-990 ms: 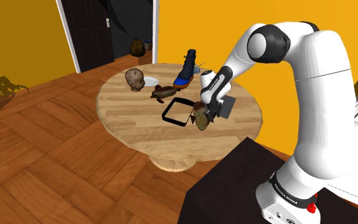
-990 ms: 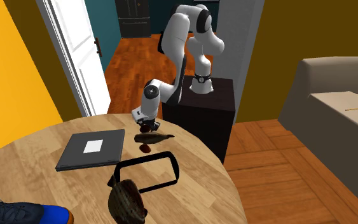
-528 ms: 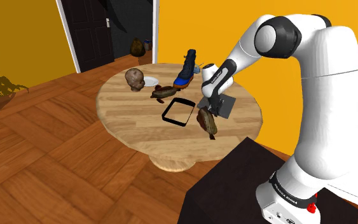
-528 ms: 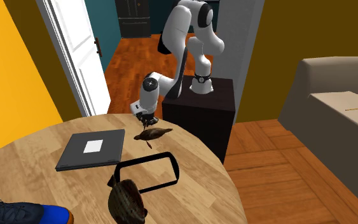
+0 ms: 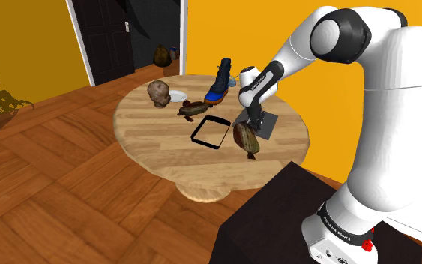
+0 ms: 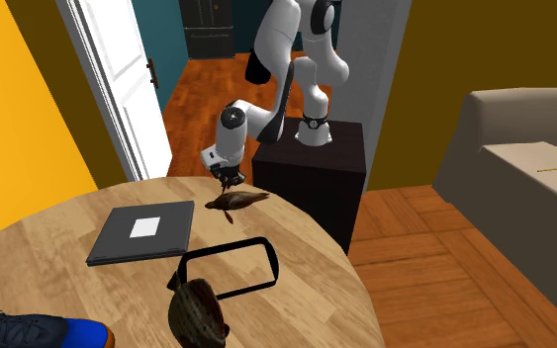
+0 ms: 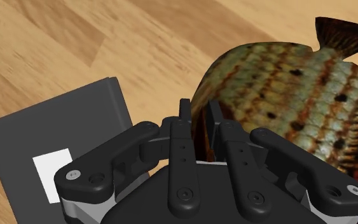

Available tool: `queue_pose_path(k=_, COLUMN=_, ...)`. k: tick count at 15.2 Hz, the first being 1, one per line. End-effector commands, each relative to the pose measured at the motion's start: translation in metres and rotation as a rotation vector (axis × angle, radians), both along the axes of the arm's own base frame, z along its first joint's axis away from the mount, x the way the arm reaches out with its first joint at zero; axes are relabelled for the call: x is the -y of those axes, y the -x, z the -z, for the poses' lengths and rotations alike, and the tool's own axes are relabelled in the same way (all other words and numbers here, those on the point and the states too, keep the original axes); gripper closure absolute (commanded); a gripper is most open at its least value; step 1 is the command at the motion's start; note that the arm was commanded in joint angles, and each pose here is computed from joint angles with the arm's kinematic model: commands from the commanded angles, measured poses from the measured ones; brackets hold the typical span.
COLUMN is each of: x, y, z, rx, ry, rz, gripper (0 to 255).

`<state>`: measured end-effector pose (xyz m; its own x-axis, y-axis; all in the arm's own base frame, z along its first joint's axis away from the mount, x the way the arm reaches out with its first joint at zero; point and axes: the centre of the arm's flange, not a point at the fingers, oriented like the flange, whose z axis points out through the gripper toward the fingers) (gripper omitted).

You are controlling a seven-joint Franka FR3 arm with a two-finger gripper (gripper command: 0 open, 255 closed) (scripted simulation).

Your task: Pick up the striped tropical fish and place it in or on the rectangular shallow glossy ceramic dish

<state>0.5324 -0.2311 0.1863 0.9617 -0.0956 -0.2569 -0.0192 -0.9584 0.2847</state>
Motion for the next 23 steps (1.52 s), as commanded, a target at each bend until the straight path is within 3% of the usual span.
queue_pose_path(k=1, x=0.0, y=0.0, z=-0.012, rx=0.001, ry=0.0, rz=0.0, gripper=255)
queue_pose_path(k=6, x=0.0, y=0.0, z=-0.034, rx=0.001, ry=0.0, rz=0.0, gripper=255)
queue_pose_path(k=19, x=-0.055, y=-0.167, z=-0.025, rx=0.001, ry=0.0, rz=0.0, gripper=255)
queue_pose_path(k=23, x=-0.055, y=-0.167, z=-0.004, rx=0.001, ry=0.0, rz=0.0, gripper=255)
